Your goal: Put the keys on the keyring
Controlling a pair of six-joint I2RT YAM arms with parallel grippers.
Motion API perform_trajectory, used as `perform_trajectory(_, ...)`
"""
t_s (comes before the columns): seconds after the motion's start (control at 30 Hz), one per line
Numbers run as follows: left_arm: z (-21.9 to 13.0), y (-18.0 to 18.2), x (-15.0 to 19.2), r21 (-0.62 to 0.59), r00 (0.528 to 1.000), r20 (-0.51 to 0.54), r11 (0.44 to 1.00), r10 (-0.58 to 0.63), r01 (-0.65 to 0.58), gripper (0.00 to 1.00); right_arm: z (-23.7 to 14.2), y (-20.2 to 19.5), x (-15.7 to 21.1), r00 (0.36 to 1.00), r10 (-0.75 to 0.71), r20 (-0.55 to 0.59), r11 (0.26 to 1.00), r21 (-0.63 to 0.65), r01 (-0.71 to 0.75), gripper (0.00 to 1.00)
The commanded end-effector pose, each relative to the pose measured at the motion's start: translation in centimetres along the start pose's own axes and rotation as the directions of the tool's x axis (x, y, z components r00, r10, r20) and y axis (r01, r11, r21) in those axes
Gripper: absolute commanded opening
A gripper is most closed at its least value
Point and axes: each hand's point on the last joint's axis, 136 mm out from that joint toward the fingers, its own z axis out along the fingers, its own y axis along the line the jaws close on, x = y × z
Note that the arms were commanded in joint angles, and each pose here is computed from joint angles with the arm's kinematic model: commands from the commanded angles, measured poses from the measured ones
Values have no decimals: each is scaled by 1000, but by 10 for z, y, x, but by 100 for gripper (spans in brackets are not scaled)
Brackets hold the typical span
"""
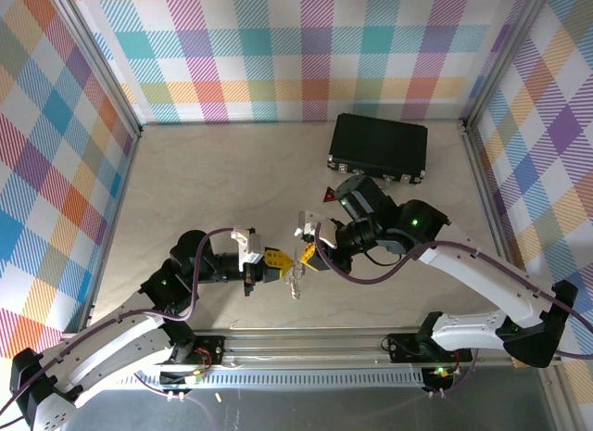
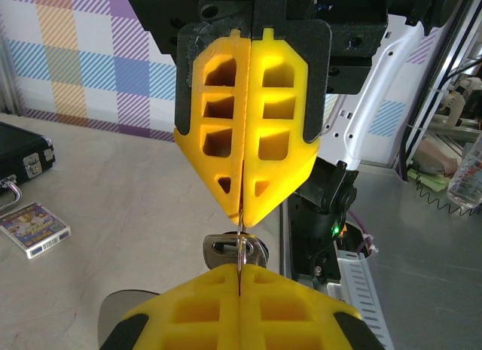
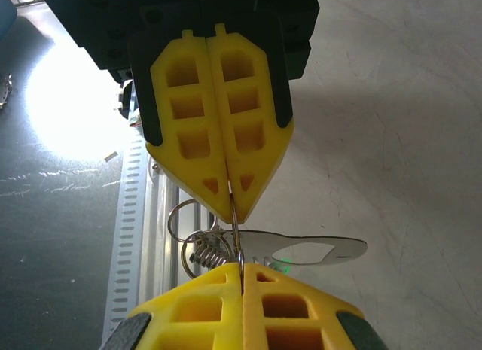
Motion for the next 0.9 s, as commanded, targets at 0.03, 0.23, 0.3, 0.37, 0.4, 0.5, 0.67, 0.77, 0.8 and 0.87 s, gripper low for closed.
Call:
perform_trajectory(0.03,-1,-6,-21,18,997,54,999,49,-50,0,-2,8,-11,998,-46,42,998,-29,47,0)
perform_trajectory(0.23,-1,-7,-22,19,997,54,998,50,-51,0,-7,9,-7,999,-44,31,999,-15,45,0)
perform_trajectory(0.3,-1,-7,-21,20,997,53,999,49,-51,0,-7,9,-5,999,-42,26,999,-14,42,0)
perform_trajectory(0.37,-1,-7,-22,19,997,55,998,51,-52,0,-8,9,-5,999,-44,27,999,-10,44,0)
perform_trajectory(0.4,-2,-7,-22,18,997,56,998,52,-53,0,-9,9,-5,999,-43,27,999,-8,43,0)
perform_trajectory(0.5,-2,-7,-22,17,997,55,999,51,-52,0,-9,10,-6,999,-45,30,999,-11,46,0)
perform_trajectory(0.67,-2,-7,-22,21,997,55,998,52,-54,0,-6,9,-4,999,-44,28,999,-15,45,0)
perform_trajectory(0.77,-2,-7,-21,20,997,54,998,50,-52,0,-4,8,-5,999,-46,27,999,-15,47,0)
perform_trajectory(0.8,-1,-8,-21,22,997,54,998,50,-52,0,-3,7,-4,999,-47,25,999,-13,47,0)
perform_trajectory(0.87,-2,-8,-21,23,997,54,998,51,-52,0,-2,7,-5,998,-48,27,999,-14,49,0)
